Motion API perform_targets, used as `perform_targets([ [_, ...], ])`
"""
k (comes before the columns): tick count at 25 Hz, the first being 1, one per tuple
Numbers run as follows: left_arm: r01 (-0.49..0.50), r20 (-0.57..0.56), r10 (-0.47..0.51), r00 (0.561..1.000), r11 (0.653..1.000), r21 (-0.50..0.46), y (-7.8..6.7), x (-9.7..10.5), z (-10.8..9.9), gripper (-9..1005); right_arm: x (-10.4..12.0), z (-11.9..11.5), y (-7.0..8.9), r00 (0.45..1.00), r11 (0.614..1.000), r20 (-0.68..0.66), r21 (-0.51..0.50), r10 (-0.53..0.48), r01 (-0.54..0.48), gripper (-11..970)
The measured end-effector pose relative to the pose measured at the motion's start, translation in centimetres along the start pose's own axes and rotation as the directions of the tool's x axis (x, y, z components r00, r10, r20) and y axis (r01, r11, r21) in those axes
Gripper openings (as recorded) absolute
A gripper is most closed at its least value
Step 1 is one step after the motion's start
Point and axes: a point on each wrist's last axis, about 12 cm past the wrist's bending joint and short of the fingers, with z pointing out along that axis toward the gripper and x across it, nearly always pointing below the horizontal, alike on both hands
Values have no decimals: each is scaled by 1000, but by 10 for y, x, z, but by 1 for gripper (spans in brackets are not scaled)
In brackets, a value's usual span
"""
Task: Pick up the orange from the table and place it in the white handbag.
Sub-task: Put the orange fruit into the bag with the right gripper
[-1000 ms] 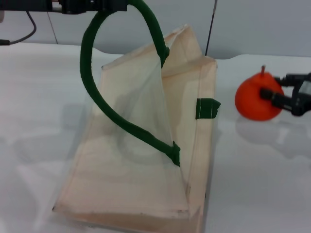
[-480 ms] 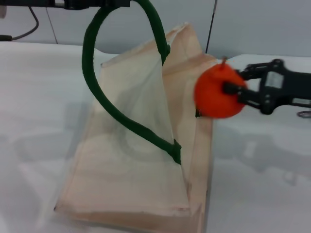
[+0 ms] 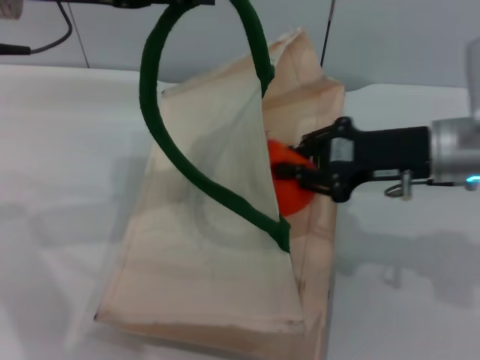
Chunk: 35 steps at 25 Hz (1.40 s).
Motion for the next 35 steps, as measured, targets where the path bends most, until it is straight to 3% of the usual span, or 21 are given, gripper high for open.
perform_targets([
  [10,-1,3,1,1000,1000,19,0,-1,3,128,-12,43,-2,996,997,-89,-75,-29,23,167],
  [20,-2,5,1,1000,1000,20,0,-1,4,129,-13,50,-1,996,997,-91,-74,-5,-1,96],
  [30,-1,6,1,1000,1000,15,0,0,3,129,-10,47,-3,998,999,-68,-30,19,-21,576],
  [35,-2,8,2,1000,1000,12,0,1,2,129,-7,45,-3,997,999,-75,-18,25,-27,684],
])
